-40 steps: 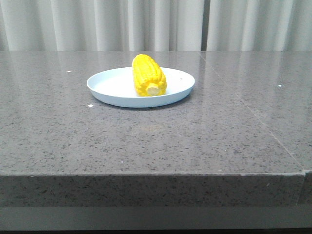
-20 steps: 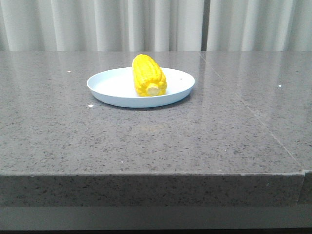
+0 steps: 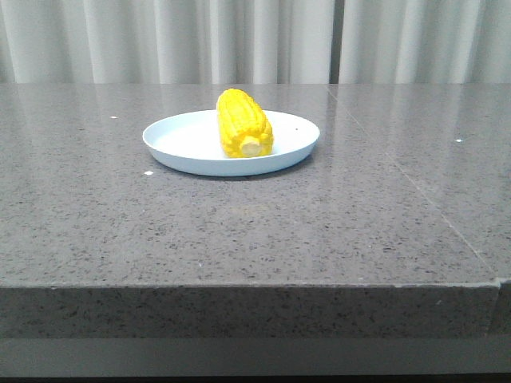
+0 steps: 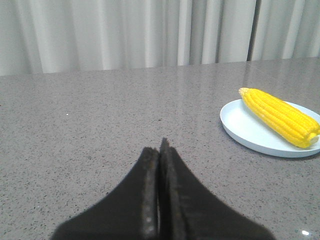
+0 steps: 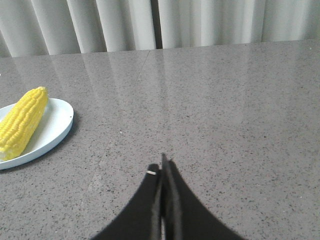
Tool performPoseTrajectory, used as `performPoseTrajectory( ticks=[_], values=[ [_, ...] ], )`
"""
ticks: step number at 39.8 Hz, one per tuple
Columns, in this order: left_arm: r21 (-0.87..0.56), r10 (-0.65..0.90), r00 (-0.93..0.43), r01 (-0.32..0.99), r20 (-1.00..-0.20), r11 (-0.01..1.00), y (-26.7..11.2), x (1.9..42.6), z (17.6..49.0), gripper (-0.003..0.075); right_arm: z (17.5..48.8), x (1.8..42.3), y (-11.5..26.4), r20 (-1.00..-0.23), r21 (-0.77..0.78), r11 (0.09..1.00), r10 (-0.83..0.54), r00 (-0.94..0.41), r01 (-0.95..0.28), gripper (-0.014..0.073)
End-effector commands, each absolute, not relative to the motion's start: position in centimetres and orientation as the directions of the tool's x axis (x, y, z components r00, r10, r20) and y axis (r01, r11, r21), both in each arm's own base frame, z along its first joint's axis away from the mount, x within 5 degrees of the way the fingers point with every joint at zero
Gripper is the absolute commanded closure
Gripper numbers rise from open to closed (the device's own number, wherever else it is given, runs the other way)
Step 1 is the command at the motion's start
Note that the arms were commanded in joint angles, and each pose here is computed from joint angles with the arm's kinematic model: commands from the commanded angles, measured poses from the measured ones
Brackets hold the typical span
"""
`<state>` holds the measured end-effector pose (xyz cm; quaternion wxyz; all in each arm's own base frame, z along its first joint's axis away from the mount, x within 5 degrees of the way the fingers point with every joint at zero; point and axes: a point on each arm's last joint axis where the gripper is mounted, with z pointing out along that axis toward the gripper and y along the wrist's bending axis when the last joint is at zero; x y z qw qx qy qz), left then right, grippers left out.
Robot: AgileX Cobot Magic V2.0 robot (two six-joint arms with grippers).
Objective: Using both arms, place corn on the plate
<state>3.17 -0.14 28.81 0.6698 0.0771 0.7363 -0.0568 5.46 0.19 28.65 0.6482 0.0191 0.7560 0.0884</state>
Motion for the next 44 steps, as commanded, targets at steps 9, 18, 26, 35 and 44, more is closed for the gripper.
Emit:
performPoseTrajectory(
  ticks=[9, 18, 26, 35, 44],
  values=[
    [0.02, 0.022, -0.008, 0.203, -1.0, 0.979, -0.2, 3.1, 30.2, 0.0741, 30.1, 5.5, 0.3, -0.99, 0.13, 0.985, 0.123, -0.062, -0.112, 0.0664],
    [0.02, 0.022, -0.008, 0.203, -1.0, 0.979, -0.2, 3.1, 30.2, 0.0741, 30.1, 5.5, 0.3, -0.99, 0.13, 0.985, 0.123, -0.062, -0.112, 0.0664],
    [0.022, 0.016, 0.03, 0.204, -0.999, 0.979, -0.4, 3.4, 29.8, 0.0741, 30.1, 5.5, 0.3, -0.99, 0.13, 0.985, 0.123, -0.062, -0.112, 0.0664],
    [0.038, 0.032, 0.042, 0.149, -0.999, 0.988, -0.6, 3.8, 27.6, 0.0741, 30.1, 5.5, 0.3, -0.99, 0.13, 0.985, 0.123, -0.062, -0.112, 0.0664],
    [0.021, 0.02, 0.102, 0.014, -0.995, 1.0, -0.1, 4.5, 24.8, 0.0741, 30.1, 5.5, 0.3, -0.99, 0.13, 0.985, 0.123, -0.062, -0.112, 0.0664]
  ],
)
